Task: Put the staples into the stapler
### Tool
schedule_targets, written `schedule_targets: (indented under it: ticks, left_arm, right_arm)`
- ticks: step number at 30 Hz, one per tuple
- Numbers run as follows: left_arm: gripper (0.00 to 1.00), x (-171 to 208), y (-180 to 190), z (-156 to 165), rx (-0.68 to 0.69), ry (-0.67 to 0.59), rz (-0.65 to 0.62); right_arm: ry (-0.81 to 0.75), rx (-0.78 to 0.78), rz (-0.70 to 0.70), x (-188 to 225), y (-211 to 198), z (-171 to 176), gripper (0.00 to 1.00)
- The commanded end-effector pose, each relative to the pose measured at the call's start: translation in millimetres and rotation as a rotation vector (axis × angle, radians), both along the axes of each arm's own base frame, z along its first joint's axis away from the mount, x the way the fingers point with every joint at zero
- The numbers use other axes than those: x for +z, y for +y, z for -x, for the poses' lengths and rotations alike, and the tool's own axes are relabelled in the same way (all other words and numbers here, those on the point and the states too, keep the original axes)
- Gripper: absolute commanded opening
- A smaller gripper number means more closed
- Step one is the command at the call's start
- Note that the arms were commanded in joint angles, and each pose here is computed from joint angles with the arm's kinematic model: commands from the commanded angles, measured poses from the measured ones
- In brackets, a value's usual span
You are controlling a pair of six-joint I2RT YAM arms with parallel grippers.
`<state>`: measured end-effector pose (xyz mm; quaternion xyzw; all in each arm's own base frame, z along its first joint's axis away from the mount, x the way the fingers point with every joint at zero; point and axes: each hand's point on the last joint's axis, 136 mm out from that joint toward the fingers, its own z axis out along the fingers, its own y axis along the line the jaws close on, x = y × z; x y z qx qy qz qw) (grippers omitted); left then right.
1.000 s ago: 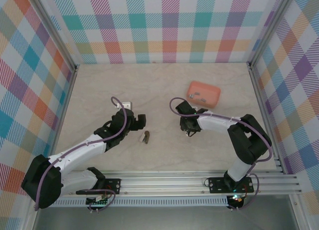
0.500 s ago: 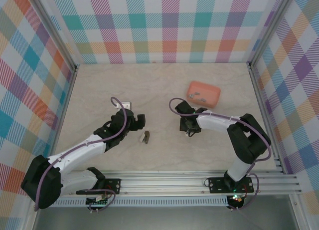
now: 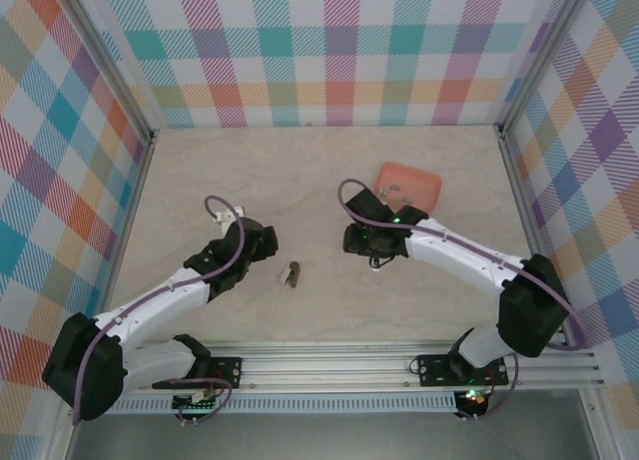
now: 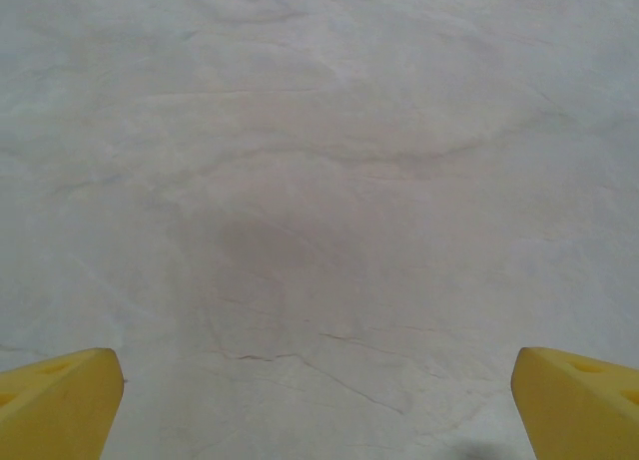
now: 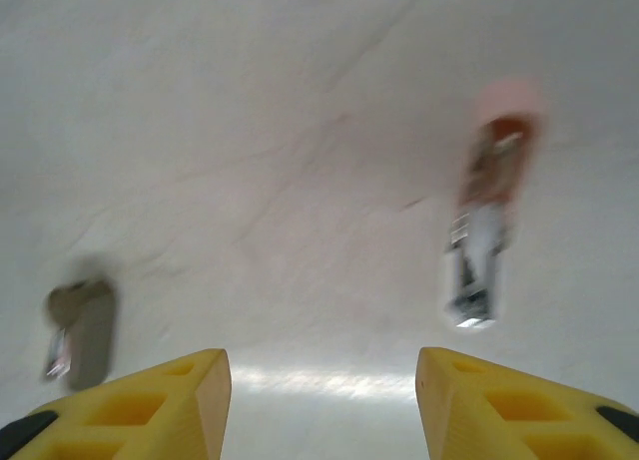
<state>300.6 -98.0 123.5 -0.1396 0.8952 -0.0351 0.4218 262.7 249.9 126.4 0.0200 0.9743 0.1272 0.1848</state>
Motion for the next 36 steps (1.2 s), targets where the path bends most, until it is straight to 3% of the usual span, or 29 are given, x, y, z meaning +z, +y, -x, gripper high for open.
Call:
schedule_targets:
  ticks: [1,4,8,13,23,36]
  left_arm:
    - [1.0,-5,23,6,0.146,0.004,0.043]
    - [1.0,-12,34,10,0.208,0.008,0.075]
    - [1.0,-21,70,33,0.409,0.052,0.059]
    - [1.0,-23,85,44,0.486,0.037,0.11]
    - [1.0,-27,86,47,0.486,0.022,0.149]
    - [1.0,-28,83,43,0.476,0.006,0.169]
  right_arm:
    - [0.176,0.009,-0.07,-13,43,24,0.53]
    - [0.219,0.047,-0.064,-19,78,31,0.54]
    - [0.272,0.084,-0.058,-32,111,40,0.57]
    - [0.322,0.127,-0.028,-54,135,48,0.59]
    - [0.352,0.172,0.007,-73,157,49,0.66]
    - [0.363,0.201,0.138,-101,150,42,0.61]
